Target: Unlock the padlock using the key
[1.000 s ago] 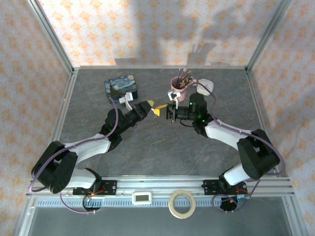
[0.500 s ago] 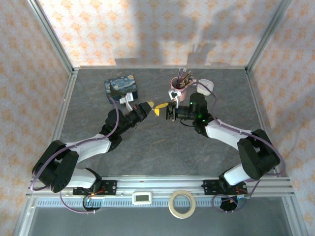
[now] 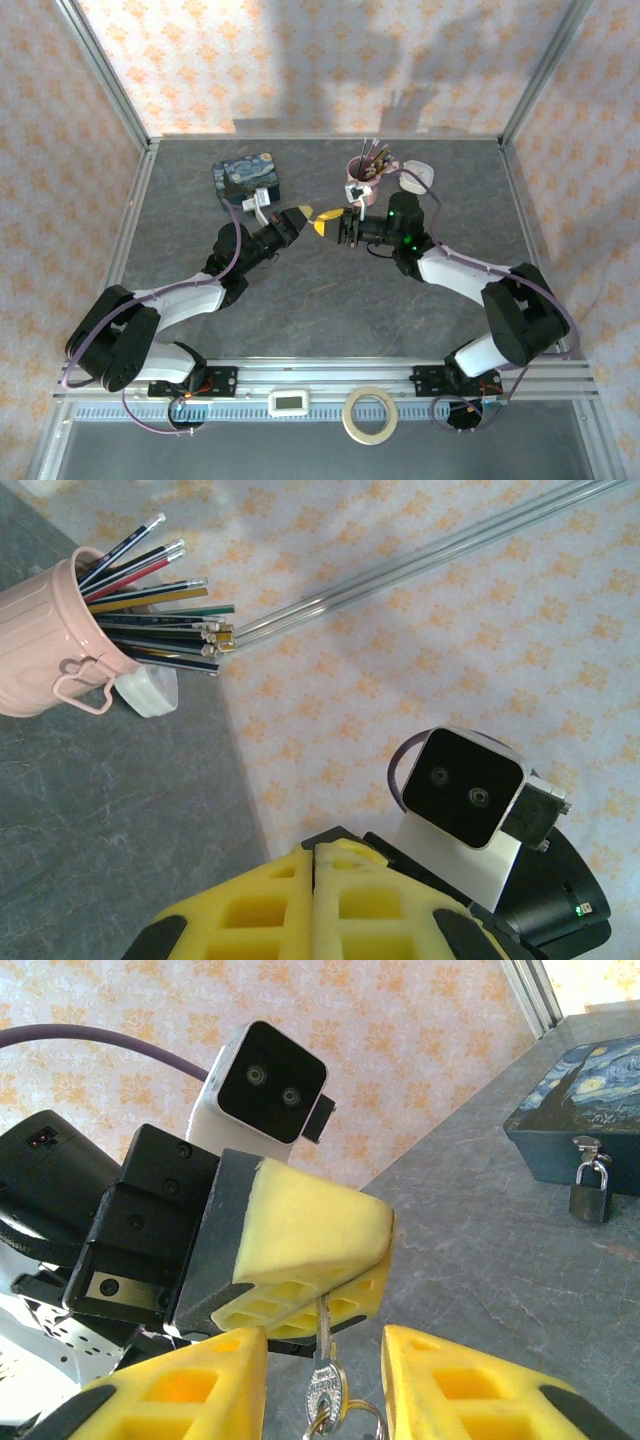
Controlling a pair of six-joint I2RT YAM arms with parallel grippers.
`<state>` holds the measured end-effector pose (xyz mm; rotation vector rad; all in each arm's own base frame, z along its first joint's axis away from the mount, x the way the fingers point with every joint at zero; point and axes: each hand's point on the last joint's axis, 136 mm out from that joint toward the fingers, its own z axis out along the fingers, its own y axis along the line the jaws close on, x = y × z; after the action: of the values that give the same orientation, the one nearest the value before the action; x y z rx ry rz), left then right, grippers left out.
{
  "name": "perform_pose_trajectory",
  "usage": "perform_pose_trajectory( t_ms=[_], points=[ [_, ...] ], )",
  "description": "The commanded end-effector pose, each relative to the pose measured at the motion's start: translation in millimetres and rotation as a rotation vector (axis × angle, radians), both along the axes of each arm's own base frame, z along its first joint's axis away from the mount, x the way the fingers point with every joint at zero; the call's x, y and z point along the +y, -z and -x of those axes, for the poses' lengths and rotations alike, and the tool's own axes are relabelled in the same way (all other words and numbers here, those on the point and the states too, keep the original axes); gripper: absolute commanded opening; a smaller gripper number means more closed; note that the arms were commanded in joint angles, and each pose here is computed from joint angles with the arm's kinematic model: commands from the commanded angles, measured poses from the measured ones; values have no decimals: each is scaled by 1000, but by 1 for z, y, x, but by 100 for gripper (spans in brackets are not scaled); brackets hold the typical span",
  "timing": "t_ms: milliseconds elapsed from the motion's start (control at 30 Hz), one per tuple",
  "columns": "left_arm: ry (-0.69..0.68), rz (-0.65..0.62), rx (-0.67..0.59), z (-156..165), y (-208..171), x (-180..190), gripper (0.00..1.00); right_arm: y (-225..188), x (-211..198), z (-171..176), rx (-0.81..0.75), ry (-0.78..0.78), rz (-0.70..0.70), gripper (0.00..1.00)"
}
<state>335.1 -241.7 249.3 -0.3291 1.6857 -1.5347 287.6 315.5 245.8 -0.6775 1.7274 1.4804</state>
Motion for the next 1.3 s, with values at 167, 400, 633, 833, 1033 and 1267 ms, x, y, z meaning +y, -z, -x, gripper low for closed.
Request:
perform_pose_trajectory(
  t_ms=[167, 400, 633, 833, 1033, 1267],
  points=[
    [-16, 49, -76, 4, -25, 3, 0, 2, 3, 6, 0, -28, -17, 37],
    [-12, 57, -80, 5, -27, 2, 0, 2, 6, 7, 1, -34, -20, 34],
    [-22, 61, -77, 6, -25, 4, 0, 2, 9, 3, -5, -25, -21, 8],
    [-41, 54, -70, 8, -22, 8, 0, 1, 5, 1, -24, 5, -14, 0],
    [-142, -9, -41, -4, -11, 34, 69, 7, 2, -6, -27, 49, 34, 0],
    [-373, -279, 33, -35, 43, 112, 71, 29, -3, -22, 42, 135, 116, 0]
  ],
)
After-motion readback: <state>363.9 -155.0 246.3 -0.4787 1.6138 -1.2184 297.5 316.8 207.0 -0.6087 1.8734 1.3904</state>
